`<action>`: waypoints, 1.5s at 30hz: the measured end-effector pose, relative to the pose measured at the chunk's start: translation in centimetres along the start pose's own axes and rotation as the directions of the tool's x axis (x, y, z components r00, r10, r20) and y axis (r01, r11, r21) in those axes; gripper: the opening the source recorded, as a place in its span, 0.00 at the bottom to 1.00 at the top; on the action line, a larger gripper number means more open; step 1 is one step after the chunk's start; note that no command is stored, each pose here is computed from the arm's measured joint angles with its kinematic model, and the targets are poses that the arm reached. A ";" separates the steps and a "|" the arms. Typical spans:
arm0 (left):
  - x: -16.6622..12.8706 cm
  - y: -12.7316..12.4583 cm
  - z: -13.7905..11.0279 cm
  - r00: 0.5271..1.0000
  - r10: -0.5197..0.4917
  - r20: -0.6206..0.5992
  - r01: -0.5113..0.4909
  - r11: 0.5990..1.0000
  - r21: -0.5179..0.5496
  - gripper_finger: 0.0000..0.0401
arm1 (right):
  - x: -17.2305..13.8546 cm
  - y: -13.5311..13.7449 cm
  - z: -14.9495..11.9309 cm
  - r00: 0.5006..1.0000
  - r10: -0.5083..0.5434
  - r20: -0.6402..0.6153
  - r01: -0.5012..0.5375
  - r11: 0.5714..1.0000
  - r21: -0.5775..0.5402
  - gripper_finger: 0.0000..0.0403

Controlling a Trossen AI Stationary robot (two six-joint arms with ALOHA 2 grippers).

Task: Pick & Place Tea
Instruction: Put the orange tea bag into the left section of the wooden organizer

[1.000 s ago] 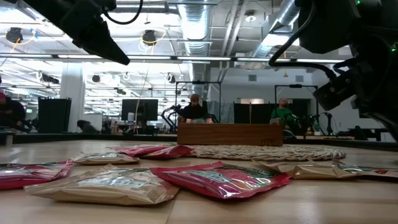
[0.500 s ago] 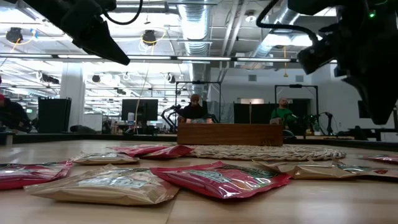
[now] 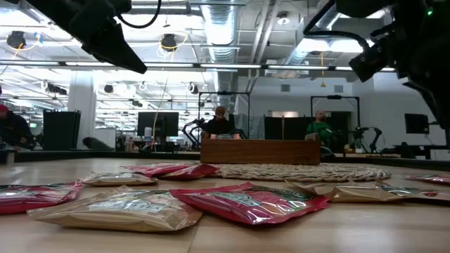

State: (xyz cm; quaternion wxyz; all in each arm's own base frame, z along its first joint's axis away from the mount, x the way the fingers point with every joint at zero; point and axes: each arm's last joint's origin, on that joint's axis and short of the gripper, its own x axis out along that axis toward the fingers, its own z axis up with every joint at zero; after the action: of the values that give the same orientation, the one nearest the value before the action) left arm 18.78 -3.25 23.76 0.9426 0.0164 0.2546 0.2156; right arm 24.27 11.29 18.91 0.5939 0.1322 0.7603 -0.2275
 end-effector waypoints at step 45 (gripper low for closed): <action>0.0 -0.4 0.2 0.995 -0.101 0.003 0.101 0.995 -0.021 0.25 | 0.9 -2.0 -2.7 0.966 0.126 0.226 -0.115 0.992 -0.061 0.00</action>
State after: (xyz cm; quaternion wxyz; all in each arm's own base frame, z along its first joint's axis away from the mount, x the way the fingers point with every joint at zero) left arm 19.07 -3.57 23.90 0.9527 -0.0061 0.2518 0.1702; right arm 20.86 10.87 18.94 0.6933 0.1369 0.6824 -0.1868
